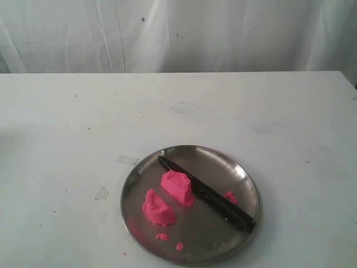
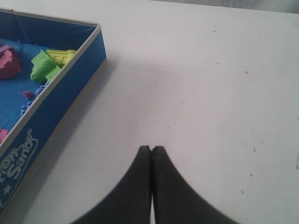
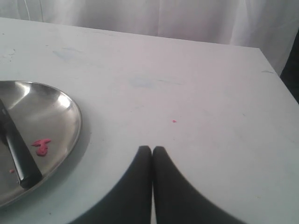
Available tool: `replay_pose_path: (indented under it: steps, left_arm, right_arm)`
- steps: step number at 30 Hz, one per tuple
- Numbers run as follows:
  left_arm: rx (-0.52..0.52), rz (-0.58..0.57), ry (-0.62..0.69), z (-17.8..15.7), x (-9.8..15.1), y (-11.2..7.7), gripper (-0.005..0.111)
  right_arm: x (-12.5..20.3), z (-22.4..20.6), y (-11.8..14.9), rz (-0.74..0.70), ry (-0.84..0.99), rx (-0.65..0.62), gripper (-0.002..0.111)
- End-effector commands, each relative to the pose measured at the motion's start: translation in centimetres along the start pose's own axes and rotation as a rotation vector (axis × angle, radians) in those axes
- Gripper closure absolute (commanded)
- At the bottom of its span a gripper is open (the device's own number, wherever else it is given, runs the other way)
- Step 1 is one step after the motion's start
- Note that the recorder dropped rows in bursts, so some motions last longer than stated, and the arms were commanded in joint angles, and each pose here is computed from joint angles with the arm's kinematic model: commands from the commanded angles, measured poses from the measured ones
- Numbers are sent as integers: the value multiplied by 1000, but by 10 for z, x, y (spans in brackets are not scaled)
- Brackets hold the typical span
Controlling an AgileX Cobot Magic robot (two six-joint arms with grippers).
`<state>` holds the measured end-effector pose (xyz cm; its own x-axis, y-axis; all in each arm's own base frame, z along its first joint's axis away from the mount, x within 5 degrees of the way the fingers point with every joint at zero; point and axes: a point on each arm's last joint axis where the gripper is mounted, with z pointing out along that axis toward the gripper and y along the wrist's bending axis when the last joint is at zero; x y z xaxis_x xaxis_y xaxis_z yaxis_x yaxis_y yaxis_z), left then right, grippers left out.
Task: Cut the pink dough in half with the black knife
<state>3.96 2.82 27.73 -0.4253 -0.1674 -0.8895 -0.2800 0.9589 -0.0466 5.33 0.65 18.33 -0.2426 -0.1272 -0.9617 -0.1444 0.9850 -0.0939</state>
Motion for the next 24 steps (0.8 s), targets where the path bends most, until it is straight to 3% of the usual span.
replay_pose_path:
  steps: [1, 6, 11, 14, 24]
  left_arm:
    - [-5, 4, -1, 0, 1, 1, 107]
    - [-30, -31, -37, -6, 3, 5, 107]
    - [-247, -148, -97, -18, 7, 15, 107]
    - [-314, -175, -95, -21, 9, 17, 107]
    - [-307, -175, -91, -10, 22, 16, 107]
  right_arm:
    - [0, 0, 0, -10, -12, 6, 108]
    - [0, 0, 0, -10, -12, 6, 108]
    - [0, 0, 0, -10, -12, 6, 108]
    - [0, 0, 0, -10, -12, 6, 108]
    - [0, 0, 0, -10, -12, 6, 108]
